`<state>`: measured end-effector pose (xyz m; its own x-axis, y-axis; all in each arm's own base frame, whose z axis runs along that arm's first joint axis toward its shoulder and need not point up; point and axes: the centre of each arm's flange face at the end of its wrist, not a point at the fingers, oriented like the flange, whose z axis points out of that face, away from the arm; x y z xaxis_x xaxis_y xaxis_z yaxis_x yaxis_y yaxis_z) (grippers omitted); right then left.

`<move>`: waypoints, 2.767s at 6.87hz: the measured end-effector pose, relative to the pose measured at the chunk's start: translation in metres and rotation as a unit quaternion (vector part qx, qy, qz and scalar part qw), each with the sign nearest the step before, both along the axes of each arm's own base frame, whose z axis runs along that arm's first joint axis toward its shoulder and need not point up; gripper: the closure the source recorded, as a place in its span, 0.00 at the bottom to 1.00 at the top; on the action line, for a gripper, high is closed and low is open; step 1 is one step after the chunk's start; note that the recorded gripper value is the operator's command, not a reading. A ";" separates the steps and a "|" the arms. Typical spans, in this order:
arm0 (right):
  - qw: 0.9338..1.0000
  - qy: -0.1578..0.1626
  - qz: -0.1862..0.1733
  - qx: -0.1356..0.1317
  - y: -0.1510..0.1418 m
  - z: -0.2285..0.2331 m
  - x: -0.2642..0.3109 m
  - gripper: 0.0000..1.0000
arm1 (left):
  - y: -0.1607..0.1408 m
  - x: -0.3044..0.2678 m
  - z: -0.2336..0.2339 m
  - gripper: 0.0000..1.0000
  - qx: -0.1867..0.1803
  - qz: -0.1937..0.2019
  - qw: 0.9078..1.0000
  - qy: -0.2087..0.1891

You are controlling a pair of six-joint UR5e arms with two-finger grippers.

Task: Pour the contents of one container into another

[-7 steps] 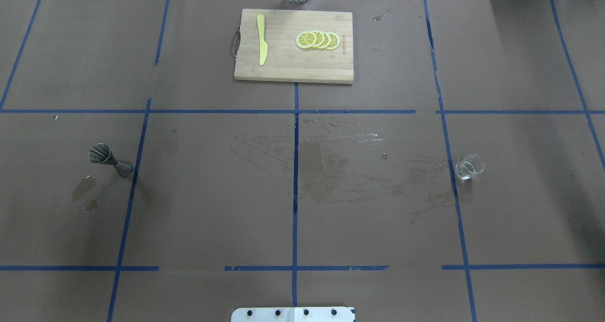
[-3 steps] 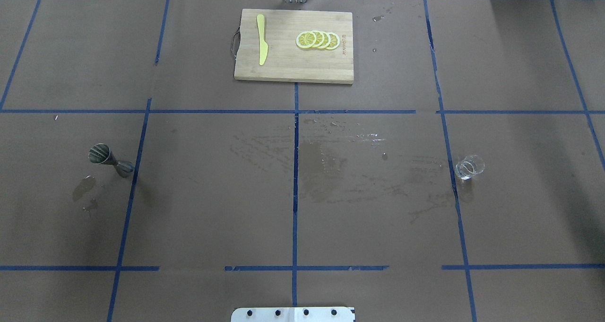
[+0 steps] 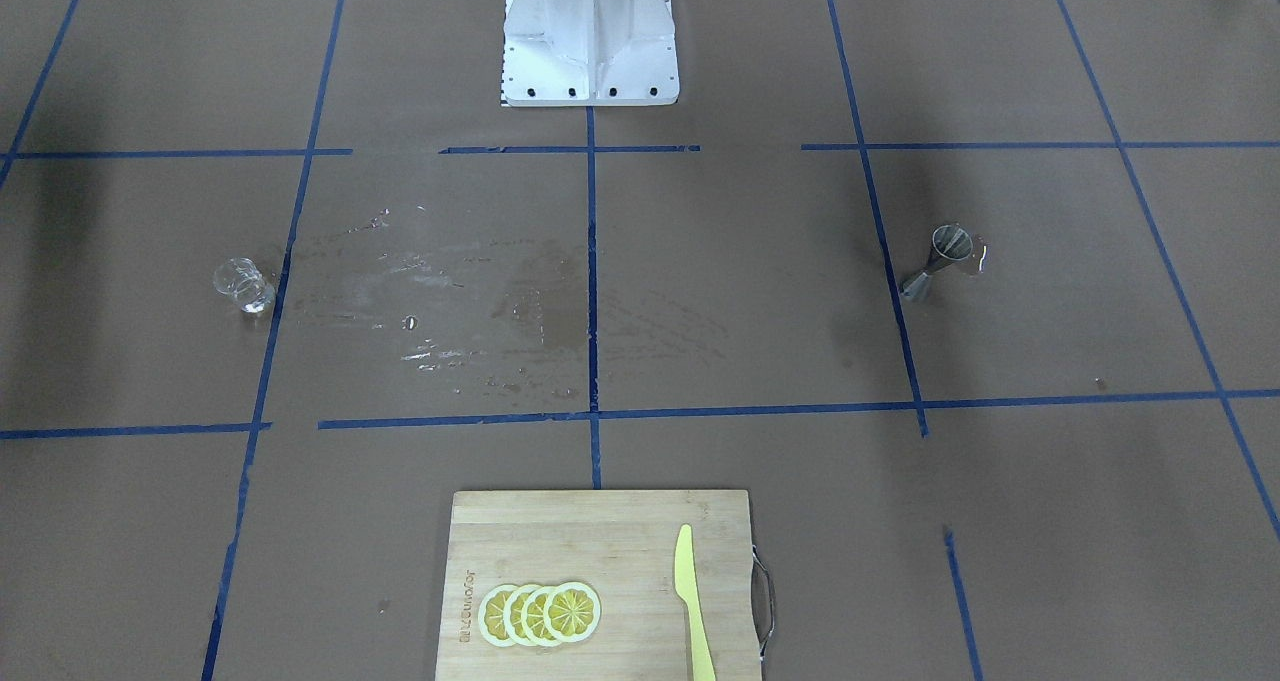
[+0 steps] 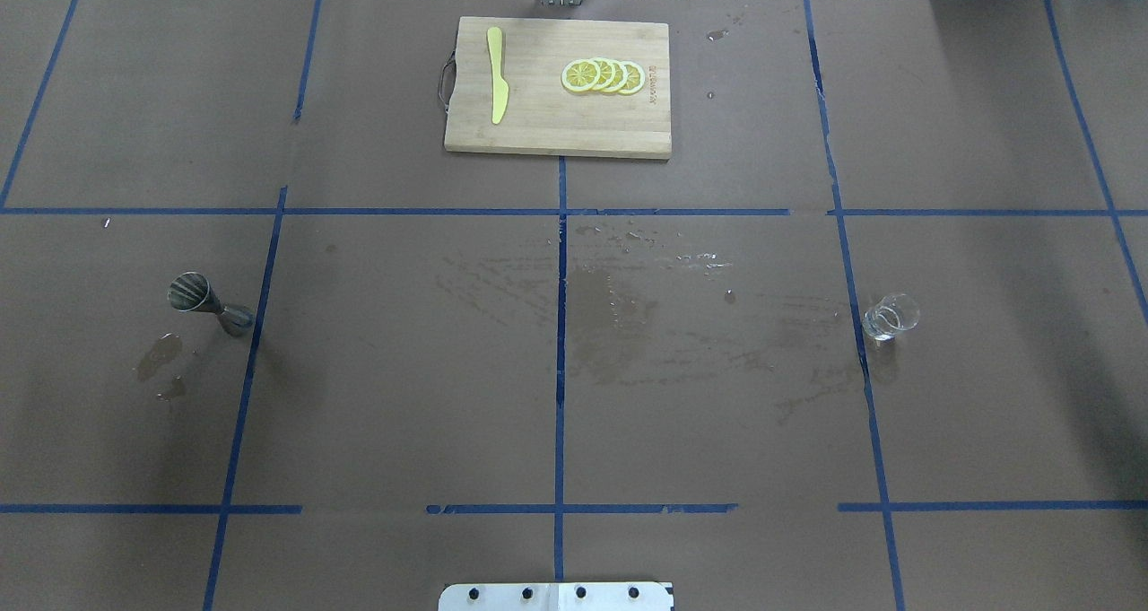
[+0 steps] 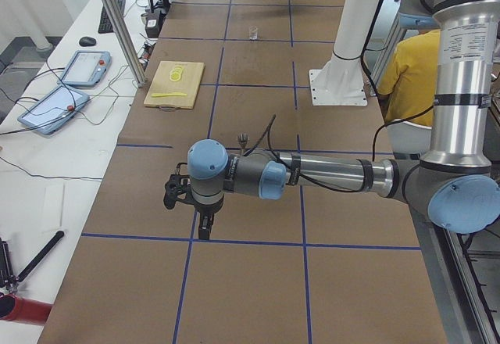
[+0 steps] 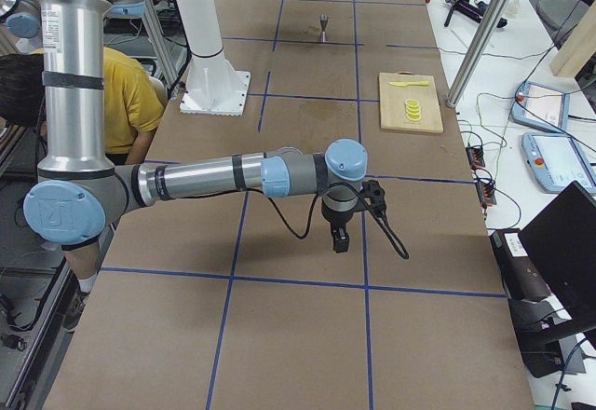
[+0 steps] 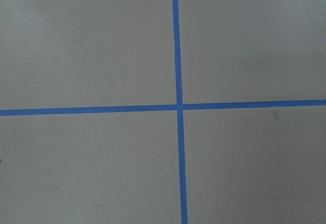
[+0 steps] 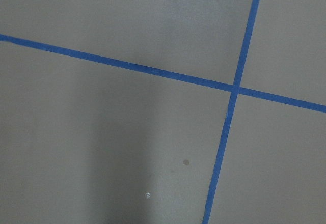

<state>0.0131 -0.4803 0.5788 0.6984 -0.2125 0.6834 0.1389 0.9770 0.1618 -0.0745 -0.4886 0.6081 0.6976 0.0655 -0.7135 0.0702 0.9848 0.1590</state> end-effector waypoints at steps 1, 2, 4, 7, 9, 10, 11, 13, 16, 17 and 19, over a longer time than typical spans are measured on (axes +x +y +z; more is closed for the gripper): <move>1.000 0.000 -0.002 0.001 0.000 0.000 -0.002 0.00 | -0.002 0.005 -0.015 0.00 0.024 -0.008 1.000 0.008; 1.000 -0.002 -0.006 0.005 -0.001 -0.003 -0.006 0.00 | -0.005 0.020 -0.036 0.00 0.054 -0.011 0.998 0.025; 0.999 -0.006 -0.015 0.047 -0.007 -0.001 -0.016 0.00 | -0.001 0.075 -0.073 0.00 0.128 0.016 0.990 0.059; 0.991 -0.029 -0.022 0.125 0.000 0.013 -0.020 0.00 | 0.025 0.210 -0.109 0.00 0.178 -0.021 0.982 0.065; 0.989 -0.079 -0.035 0.121 0.008 0.015 -0.026 0.00 | 0.072 0.261 -0.126 0.00 0.176 -0.066 0.978 0.092; 0.987 -0.100 -0.041 0.118 0.010 0.014 -0.029 0.00 | 0.099 0.275 -0.133 0.04 0.170 -0.092 0.976 0.103; 0.986 -0.110 -0.044 0.117 0.011 0.012 -0.031 0.00 | 0.120 0.299 -0.137 0.08 0.166 -0.132 0.972 0.104; 0.985 -0.115 -0.050 0.115 0.011 0.012 -0.036 0.00 | 0.156 0.327 -0.142 0.06 0.177 -0.203 0.958 0.093; 0.985 -0.115 -0.053 0.117 0.008 0.011 -0.038 0.00 | 0.198 0.351 -0.135 0.02 0.205 -0.319 0.921 0.085; 0.985 -0.115 -0.054 0.118 0.007 0.011 -0.039 0.00 | 0.207 0.358 -0.136 0.02 0.219 -0.339 0.911 0.087; 0.985 -0.115 -0.054 0.118 0.007 0.011 -0.039 0.00 | 0.225 0.381 -0.132 0.02 0.261 -0.347 0.899 0.060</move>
<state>-0.0257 -0.4734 0.5895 0.4951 -0.4496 0.7435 0.1728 0.8896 0.4228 0.3062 -0.2635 0.4766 0.6191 -0.0078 -0.7853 0.6869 0.4900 0.5366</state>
